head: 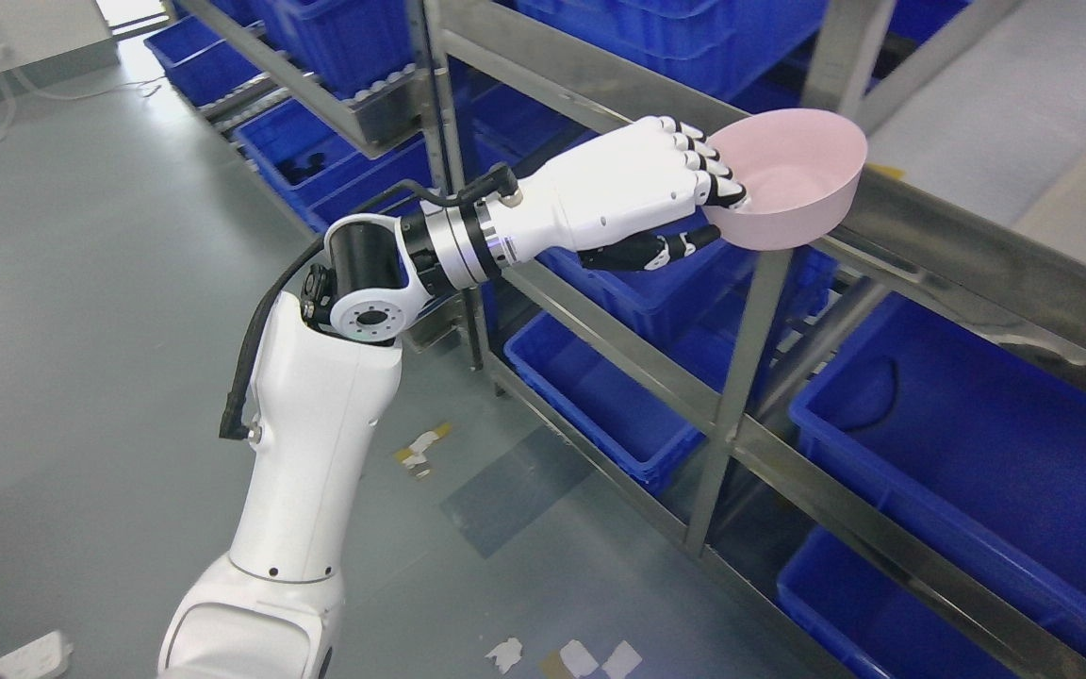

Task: Stack pink IKEA bowl on shelf middle layer
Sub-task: 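Move the pink bowl over the stack of pink bowls on the tray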

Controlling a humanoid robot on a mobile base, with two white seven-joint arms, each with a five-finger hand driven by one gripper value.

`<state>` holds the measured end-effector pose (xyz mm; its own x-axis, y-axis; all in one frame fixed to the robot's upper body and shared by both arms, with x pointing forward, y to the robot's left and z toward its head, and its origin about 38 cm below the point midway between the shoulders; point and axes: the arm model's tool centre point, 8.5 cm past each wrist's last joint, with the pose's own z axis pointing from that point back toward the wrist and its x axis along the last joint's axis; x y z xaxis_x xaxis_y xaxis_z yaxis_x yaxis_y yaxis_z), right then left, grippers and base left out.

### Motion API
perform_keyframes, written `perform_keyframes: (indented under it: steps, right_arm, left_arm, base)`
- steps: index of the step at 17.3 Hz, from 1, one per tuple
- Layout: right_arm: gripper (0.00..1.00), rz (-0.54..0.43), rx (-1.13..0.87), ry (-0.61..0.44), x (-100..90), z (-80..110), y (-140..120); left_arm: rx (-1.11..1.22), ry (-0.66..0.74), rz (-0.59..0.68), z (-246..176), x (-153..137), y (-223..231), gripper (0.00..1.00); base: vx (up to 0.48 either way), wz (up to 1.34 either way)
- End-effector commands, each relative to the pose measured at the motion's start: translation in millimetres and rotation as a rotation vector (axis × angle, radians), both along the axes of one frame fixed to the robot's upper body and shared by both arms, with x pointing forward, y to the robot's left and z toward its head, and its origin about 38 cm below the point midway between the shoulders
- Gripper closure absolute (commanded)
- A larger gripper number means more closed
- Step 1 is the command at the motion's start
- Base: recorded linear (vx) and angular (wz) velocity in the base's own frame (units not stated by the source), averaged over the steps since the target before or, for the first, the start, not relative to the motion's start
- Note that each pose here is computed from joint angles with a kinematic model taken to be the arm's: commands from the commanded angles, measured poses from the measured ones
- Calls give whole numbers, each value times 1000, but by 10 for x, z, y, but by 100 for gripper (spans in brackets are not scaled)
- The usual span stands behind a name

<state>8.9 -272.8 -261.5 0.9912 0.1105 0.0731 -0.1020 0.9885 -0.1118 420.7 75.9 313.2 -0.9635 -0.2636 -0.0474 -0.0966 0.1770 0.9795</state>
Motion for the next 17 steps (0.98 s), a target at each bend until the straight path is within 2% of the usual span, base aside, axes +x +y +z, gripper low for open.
perform_keyframes:
  steps: [1,3,5,9,13,17]
  right_arm:
    - [0,0,-17,5,-86,8,-110]
    - [0,0,-17,5,-86,8,-110]
    - [0,0,-17,5,-86,8,-110]
    - [0,0,-17,5,-86,8,-110]
    - [0,0,-17,5,-86,8,-110]
    - [0,0,-17,5,-86,8,-110]
  left_arm:
    - [3,-114,25,709,262,86,96]
    - [0,-153,51,1011,371,133,96]
    - [22,-131,73,1094,524,147,96]
    - [158,-22,149,744,825,149,96]
    - [291,15,233,391,924,237,96]
    - [316,54,242,168,923,293,95]
  base:
    - [46,-869]
    - [47,-748]
    - [49,-867]
    - [42,-830]
    - [38,-724]
    - [25,-287]
